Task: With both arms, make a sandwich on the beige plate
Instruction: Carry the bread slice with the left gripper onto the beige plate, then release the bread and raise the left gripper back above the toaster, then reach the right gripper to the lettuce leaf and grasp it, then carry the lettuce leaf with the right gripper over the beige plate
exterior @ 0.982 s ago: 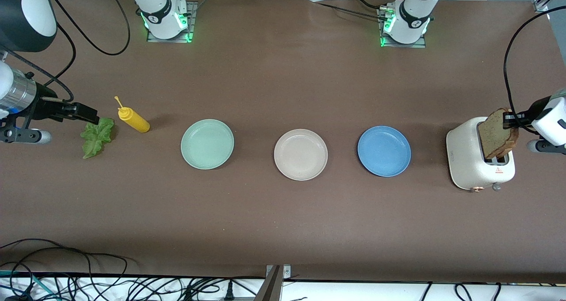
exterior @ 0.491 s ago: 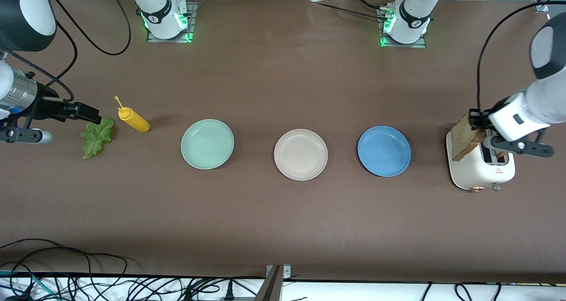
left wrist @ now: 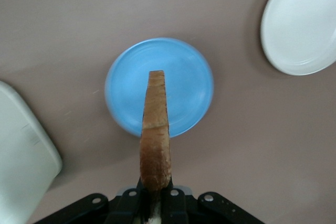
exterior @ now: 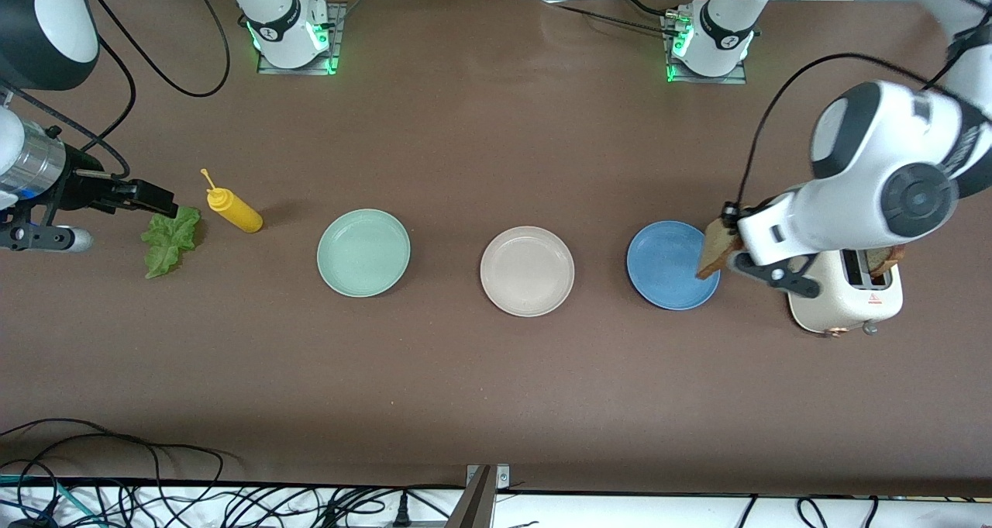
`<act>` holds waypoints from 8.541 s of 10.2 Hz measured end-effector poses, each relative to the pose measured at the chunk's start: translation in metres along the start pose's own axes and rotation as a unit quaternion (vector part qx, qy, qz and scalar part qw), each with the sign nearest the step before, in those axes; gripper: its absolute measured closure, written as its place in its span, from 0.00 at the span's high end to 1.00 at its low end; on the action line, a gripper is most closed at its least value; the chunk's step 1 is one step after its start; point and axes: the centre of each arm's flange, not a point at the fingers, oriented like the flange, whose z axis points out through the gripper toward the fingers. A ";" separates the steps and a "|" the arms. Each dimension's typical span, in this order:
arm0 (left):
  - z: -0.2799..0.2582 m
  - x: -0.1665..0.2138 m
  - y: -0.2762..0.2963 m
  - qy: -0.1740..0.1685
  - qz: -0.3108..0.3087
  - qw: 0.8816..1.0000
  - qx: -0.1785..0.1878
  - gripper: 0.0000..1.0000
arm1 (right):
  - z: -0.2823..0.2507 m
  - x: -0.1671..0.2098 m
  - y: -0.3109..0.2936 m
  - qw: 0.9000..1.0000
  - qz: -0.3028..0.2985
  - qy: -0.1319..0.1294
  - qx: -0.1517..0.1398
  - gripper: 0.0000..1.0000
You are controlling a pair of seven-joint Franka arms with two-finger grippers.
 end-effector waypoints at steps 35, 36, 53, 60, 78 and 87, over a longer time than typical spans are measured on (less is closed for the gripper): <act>-0.096 -0.003 -0.026 0.086 -0.020 0.994 0.069 1.00 | 0.000 0.000 0.000 1.000 0.000 -0.002 0.006 1.00; -0.115 -0.020 -0.031 0.093 -0.033 0.992 0.078 1.00 | 0.001 0.000 0.001 1.000 0.000 -0.002 0.005 1.00; -0.137 -0.133 -0.032 0.128 -0.116 0.981 0.088 1.00 | 0.322 -0.012 0.190 0.995 0.025 -0.078 -0.054 1.00; -0.137 -0.133 -0.033 0.127 -0.118 0.981 0.088 1.00 | 0.365 -0.009 0.197 0.996 0.020 -0.067 -0.056 0.74; -0.137 -0.133 -0.036 0.126 -0.121 0.981 0.087 1.00 | 0.080 -0.029 -0.265 0.990 0.131 -0.055 -0.022 0.09; -0.137 -0.133 -0.036 0.126 -0.121 0.981 0.087 1.00 | 0.278 -0.038 -0.496 0.875 0.429 -0.033 0.222 0.09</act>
